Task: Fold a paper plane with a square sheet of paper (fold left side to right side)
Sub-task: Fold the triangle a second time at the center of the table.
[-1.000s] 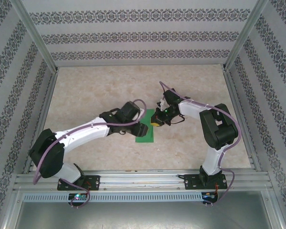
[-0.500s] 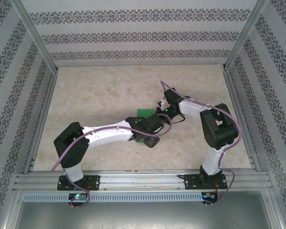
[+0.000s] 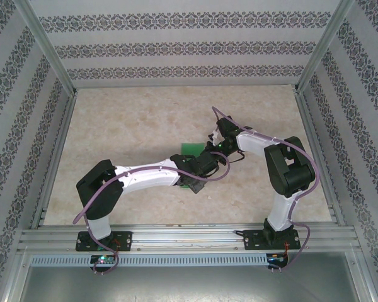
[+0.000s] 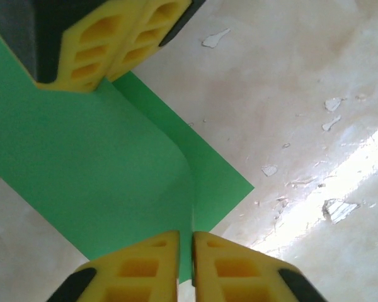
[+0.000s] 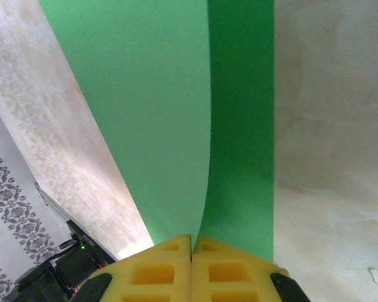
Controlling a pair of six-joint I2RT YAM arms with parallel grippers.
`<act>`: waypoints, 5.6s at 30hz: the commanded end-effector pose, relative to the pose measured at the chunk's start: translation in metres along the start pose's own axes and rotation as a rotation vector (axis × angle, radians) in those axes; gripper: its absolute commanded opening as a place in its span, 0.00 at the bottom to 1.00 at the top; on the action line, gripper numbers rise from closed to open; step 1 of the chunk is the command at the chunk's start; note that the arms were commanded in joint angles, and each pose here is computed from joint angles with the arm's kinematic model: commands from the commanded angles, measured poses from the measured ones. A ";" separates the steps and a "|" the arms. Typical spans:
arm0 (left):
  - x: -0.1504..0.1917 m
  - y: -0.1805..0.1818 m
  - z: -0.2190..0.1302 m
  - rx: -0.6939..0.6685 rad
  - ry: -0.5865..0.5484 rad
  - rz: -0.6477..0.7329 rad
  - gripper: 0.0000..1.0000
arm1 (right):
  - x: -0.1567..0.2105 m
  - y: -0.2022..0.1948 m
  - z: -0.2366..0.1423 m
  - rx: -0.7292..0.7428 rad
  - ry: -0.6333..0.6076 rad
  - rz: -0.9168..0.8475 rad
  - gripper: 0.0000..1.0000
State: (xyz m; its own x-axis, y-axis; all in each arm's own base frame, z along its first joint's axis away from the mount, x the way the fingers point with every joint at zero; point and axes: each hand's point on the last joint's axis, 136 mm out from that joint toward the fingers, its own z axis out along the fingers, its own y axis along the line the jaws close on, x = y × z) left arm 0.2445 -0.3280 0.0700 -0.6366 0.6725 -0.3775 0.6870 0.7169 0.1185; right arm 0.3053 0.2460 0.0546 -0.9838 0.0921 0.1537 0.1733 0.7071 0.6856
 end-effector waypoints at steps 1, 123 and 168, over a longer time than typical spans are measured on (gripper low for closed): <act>0.002 0.000 -0.012 -0.005 0.003 0.014 0.05 | -0.008 0.005 -0.005 -0.007 -0.009 -0.009 0.07; 0.021 0.086 0.049 0.343 0.169 -0.358 0.00 | 0.074 -0.061 0.037 0.285 0.003 -0.254 0.00; 0.039 0.080 0.067 0.358 0.204 -0.378 0.00 | 0.047 0.011 0.012 -0.082 -0.147 -0.221 0.00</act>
State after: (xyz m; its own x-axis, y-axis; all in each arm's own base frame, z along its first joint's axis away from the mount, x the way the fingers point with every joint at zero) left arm 0.3043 -0.2669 0.0182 -0.8919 0.4157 -0.1780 0.4522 0.8258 -0.3370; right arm 0.2502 0.2529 0.0445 -0.9969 0.0098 -0.0781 -0.0453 0.7389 0.6723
